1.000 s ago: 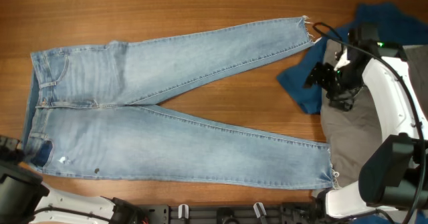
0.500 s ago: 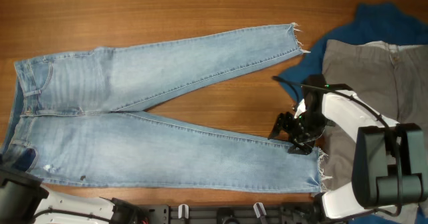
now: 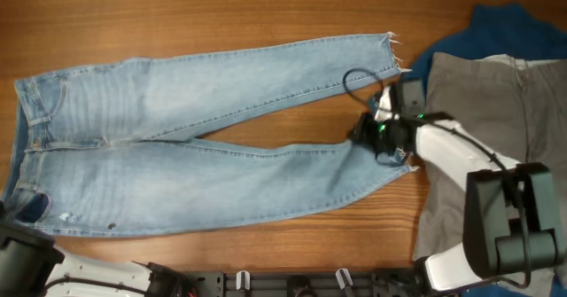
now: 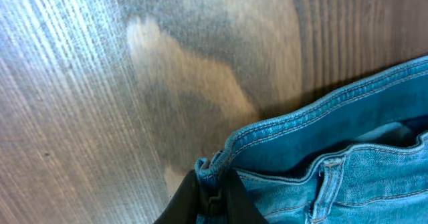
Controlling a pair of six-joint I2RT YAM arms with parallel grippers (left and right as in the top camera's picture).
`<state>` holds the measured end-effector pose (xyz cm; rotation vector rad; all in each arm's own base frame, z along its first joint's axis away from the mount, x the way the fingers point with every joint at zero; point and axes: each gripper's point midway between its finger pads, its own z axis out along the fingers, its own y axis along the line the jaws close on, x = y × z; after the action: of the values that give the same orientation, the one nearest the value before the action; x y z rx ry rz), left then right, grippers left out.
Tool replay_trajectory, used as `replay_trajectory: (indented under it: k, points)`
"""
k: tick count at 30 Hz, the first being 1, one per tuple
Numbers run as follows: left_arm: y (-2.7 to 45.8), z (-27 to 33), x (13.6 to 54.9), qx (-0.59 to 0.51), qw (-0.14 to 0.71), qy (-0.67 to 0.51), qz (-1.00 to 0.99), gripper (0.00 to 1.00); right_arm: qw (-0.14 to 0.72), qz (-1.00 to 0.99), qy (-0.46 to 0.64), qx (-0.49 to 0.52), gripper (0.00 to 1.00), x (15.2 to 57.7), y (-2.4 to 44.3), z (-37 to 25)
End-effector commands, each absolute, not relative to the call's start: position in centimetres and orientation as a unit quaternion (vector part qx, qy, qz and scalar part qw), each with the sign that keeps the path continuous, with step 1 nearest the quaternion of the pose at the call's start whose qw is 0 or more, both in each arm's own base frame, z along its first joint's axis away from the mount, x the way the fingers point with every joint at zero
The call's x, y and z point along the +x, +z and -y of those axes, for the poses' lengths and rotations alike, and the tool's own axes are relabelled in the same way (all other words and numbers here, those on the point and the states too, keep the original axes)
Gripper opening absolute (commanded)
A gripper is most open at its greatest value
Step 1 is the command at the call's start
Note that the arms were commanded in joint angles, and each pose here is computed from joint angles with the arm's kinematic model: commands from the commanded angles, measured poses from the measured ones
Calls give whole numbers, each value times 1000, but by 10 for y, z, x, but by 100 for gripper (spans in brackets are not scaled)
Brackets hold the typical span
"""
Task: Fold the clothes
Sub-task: 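Grasp the frayed hem of the lower jeans leg with the right gripper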
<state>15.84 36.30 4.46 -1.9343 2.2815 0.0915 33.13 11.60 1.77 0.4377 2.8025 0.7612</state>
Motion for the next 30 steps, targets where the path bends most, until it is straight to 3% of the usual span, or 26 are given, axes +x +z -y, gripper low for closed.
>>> replay_trajectory:
  k: [1,4,7,9,11,14,16,18,23,26,30]
  points:
    - [61,-366,174,-647,118,2,-753,7,142,-950,262,90,54,361,64,-111]
    - [61,-362,177,-646,119,-10,-754,8,63,-963,224,136,52,320,73,-97]
    - [61,-362,176,-646,117,-11,-754,8,-66,-966,75,238,49,245,39,-53]
    - [61,-362,176,-646,119,-10,-754,9,-90,-953,41,286,69,222,19,-38]
    - [62,-363,177,-646,121,-9,-754,11,-85,-938,49,333,68,214,-5,-28]
    - [62,-363,177,-645,121,-9,-754,13,-62,-932,78,349,50,216,-23,-26]
    - [62,-363,177,-644,120,-9,-755,13,-39,-942,112,315,23,231,-22,-34]
    - [61,-362,176,-645,118,-10,-755,13,-37,-951,118,285,4,234,-13,-36]
    - [62,-365,164,-640,100,20,-762,9,-107,-936,110,316,4,208,64,-41]
    - [70,-369,160,-642,109,28,-758,8,-22,-943,130,304,4,236,109,-38]
    - [72,-365,167,-640,120,8,-759,7,50,-943,156,290,4,282,99,-44]
